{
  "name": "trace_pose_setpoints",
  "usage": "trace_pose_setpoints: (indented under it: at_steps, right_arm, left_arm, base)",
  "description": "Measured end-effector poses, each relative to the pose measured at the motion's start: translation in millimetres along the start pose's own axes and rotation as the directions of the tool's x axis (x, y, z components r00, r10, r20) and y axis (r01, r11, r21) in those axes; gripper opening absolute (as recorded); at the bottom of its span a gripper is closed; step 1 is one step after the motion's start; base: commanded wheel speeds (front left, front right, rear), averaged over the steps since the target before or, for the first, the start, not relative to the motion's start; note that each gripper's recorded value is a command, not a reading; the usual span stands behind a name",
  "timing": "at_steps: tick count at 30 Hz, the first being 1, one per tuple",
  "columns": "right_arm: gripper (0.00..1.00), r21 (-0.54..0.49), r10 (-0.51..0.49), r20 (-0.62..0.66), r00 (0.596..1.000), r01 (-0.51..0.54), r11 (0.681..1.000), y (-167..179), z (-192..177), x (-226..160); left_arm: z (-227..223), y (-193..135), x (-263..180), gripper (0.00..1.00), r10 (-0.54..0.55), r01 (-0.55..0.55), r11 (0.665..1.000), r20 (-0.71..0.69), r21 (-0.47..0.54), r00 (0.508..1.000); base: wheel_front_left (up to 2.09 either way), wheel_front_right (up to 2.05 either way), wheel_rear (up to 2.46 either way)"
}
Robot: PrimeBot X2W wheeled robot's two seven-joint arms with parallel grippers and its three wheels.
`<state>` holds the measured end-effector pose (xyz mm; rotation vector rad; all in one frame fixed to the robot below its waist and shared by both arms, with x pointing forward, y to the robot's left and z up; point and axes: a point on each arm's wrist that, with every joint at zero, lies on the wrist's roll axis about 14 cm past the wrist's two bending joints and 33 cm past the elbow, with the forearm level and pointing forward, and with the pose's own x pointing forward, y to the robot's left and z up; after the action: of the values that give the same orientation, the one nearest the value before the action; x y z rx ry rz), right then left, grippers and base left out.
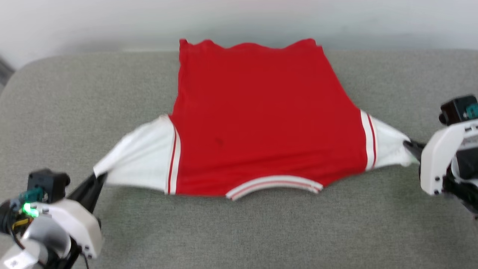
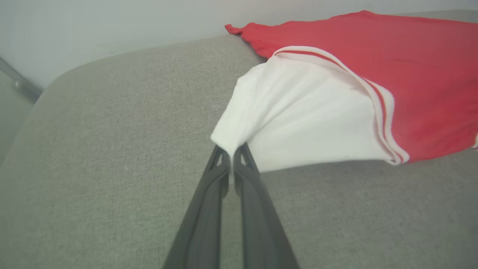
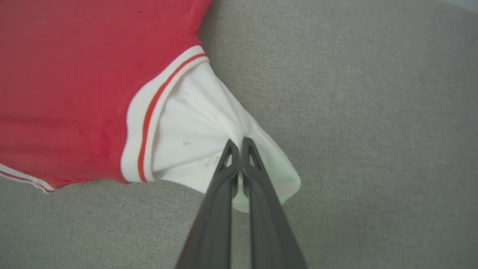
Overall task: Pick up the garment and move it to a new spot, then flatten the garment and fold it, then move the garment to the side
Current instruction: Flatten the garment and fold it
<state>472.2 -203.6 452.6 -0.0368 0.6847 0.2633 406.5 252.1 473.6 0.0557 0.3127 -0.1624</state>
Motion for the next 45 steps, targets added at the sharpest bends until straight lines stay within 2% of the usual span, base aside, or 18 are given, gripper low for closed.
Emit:
trace_pose_setpoints:
  at_steps: [10,17,26,27,28,29,33,39,43,45]
  right_arm:
    - [0.0,0.096,0.021,-0.131,0.991,-0.008,0.995,6.0,-66.3,-53.1]
    - [0.0,0.176,0.029,-0.265,0.964,0.019,0.984,9.2,-118.0,-79.0]
    - [0.0,0.161,0.024,-0.293,0.956,0.024,0.987,14.3,-123.5,-87.3]
    - [0.16,0.159,0.025,-0.295,0.955,0.024,0.987,14.1,-122.7,-87.0]
    - [0.93,0.155,0.024,-0.307,0.951,0.025,0.988,13.8,-123.3,-86.7]
    - [1.0,0.143,0.023,-0.317,0.948,0.023,0.989,13.7,-123.1,-86.4]
    - [1.0,0.15,0.051,-0.32,0.946,-0.003,0.989,16.4,-111.6,-81.9]
    - [1.0,0.123,0.098,-0.204,0.974,-0.074,0.99,23.6,-42.7,-58.5]
    - [1.0,0.097,0.136,-0.212,0.968,-0.118,0.988,31.9,-5.1,-33.7]
    - [1.0,0.085,0.12,-0.241,0.963,-0.103,0.991,28.2,10.7,-18.4]
  left_arm:
    - [-52.9,-16.9,-70.0,0.0,-0.038,0.028,0.998,-0.207,-0.052,0.977]
    - [-71.9,-36.2,-92.5,0.0,-0.066,0.045,0.995,-0.266,-0.085,0.962]
    - [-72.5,-52.0,-94.8,0.0,-0.098,0.066,0.99,-0.27,-0.122,0.958]
    - [-71.5,-53.6,-94.4,0.0,-0.102,0.07,0.99,-0.267,-0.126,0.958]
    - [-70.3,-55.6,-94.0,0.0,-0.108,0.076,0.989,-0.265,-0.129,0.958]
    - [-69.7,-57.5,-93.6,0.0,-0.113,0.08,0.988,-0.265,-0.133,0.958]
    - [-64.8,-73.2,-91.2,0.0,-0.144,0.102,0.98,-0.253,-0.173,0.957]
    - [-58.0,-88.3,-89.6,0.0,-0.182,0.135,0.973,-0.266,-0.186,0.947]
    - [-53.5,-92.3,-86.5,0.0,-0.201,0.156,0.973,-0.291,-0.173,0.935]
    - [-50.5,-95.5,-85.4,0.0,-0.213,0.167,0.971,-0.298,-0.171,0.931]
  base:
    - [0.0,0.0,0.0]
    - [0.0,0.0,0.0]
    - [0.0,0.0,0.0]
    - [0.0,0.0,0.0]
    - [0.0,0.0,0.0]
    - [0.0,0.0,0.0]
    - [0.0,0.0,0.0]
    - [0.0,0.0,0.0]
    - [0.0,0.0,0.0]
    - [0.0,0.0,0.0]
